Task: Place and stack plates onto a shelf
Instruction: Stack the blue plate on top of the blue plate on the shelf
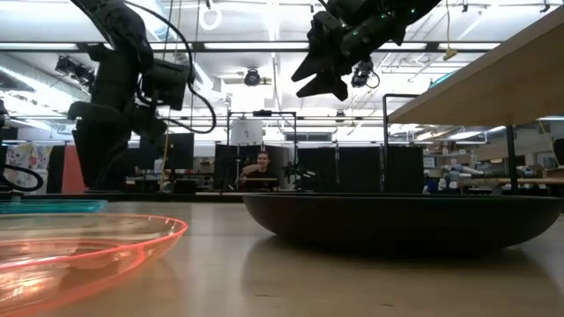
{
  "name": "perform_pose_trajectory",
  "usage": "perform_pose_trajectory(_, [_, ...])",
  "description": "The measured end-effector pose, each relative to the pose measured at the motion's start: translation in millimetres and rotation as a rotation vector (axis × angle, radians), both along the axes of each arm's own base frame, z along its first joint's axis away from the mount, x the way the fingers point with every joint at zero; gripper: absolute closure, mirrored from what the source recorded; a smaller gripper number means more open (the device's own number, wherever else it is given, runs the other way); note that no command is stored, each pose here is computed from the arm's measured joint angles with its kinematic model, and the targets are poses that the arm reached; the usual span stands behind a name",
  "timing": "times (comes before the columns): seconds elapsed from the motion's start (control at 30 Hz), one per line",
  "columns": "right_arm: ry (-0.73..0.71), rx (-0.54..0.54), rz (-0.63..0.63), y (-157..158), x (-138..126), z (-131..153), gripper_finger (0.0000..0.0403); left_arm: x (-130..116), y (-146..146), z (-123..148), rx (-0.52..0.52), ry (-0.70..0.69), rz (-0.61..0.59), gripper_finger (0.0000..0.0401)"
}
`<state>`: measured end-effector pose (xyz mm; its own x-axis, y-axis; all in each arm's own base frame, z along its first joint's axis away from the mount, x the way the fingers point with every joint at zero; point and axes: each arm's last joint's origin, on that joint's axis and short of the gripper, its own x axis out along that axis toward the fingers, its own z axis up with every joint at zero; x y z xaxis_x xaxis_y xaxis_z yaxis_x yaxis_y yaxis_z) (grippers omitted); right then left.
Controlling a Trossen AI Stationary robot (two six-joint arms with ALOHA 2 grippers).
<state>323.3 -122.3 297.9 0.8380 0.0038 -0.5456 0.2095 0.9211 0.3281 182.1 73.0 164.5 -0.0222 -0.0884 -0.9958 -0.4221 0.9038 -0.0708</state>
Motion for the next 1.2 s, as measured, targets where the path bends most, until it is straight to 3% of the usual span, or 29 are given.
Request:
perform_pose_trajectory(0.67, [0.0,0.0,0.0,0.0,-0.1,0.1,0.0192,8.8,3.7,-39.2,-0.08,0.204,-0.001,0.025])
perform_pose_trajectory(1.2, [0.0,0.0,0.0,0.1,-0.2,0.2,0.0192,7.6,3.1,-39.7,-0.085,0.213,-0.001,0.0356])
